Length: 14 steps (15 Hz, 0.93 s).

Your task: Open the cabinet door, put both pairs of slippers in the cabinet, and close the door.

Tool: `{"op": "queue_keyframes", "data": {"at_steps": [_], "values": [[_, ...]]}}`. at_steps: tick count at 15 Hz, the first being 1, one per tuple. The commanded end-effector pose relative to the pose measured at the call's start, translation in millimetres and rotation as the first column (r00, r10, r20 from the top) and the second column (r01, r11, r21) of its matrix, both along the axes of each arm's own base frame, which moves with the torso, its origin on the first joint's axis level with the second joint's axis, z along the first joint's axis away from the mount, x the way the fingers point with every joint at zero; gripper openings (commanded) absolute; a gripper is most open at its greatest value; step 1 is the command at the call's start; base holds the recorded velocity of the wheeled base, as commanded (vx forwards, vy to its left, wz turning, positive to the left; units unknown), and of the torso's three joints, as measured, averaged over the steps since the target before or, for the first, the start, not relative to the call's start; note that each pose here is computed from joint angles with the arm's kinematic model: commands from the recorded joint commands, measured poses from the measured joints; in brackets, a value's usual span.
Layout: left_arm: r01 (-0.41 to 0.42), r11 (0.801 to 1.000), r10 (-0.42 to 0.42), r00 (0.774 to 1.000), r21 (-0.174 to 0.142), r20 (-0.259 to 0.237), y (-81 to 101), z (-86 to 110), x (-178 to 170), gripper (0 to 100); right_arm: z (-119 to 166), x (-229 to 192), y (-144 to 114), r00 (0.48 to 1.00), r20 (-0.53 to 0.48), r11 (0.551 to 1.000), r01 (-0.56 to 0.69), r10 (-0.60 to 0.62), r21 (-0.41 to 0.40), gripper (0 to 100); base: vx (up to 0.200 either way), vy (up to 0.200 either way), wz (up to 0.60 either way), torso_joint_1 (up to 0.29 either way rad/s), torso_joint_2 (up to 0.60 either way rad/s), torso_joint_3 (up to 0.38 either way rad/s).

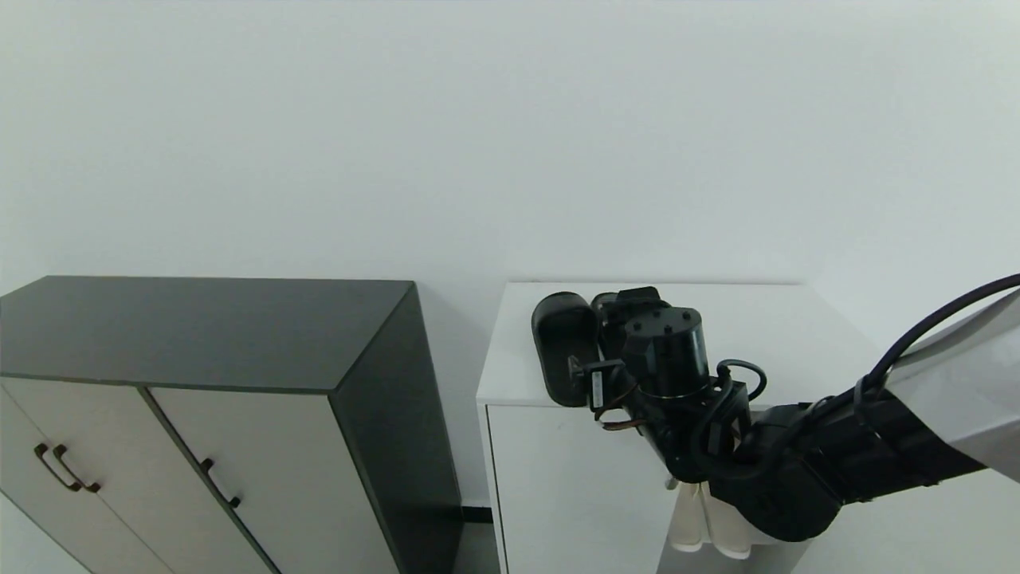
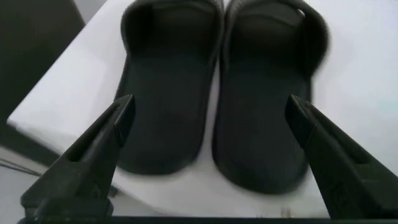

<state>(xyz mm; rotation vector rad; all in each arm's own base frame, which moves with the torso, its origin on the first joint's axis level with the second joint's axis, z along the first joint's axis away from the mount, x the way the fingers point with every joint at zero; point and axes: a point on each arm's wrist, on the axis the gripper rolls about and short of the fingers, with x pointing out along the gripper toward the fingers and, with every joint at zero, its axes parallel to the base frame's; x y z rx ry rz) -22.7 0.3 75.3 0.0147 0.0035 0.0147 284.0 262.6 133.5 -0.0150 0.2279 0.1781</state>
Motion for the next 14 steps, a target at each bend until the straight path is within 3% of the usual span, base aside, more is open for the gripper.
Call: {"op": "queue_keyframes", "data": {"at_steps": [1,2,14], "values": [[-0.001,1.000,0.001,1.000,0.001,0.000,0.0,0.0,0.0,0,-8.7,3.1,1.9,1.000,-0.008,1.000,0.002,-0.002,-0.009,100,0.200,0.000,0.00,0.002,0.00,-0.002],[-0.001,1.000,0.001,1.000,0.001,0.000,0.0,0.0,0.0,0,-9.8,2.9,1.7,1.000,-0.009,1.000,0.002,-0.002,-0.010,100,0.200,0.000,0.00,0.007,0.00,0.007],[-0.001,1.000,0.001,1.000,-0.001,0.000,0.0,0.0,0.0,0,-8.1,8.6,6.5,1.000,0.000,1.000,0.004,-0.004,0.010,100,0.000,0.000,0.00,0.000,0.00,0.000]]}}
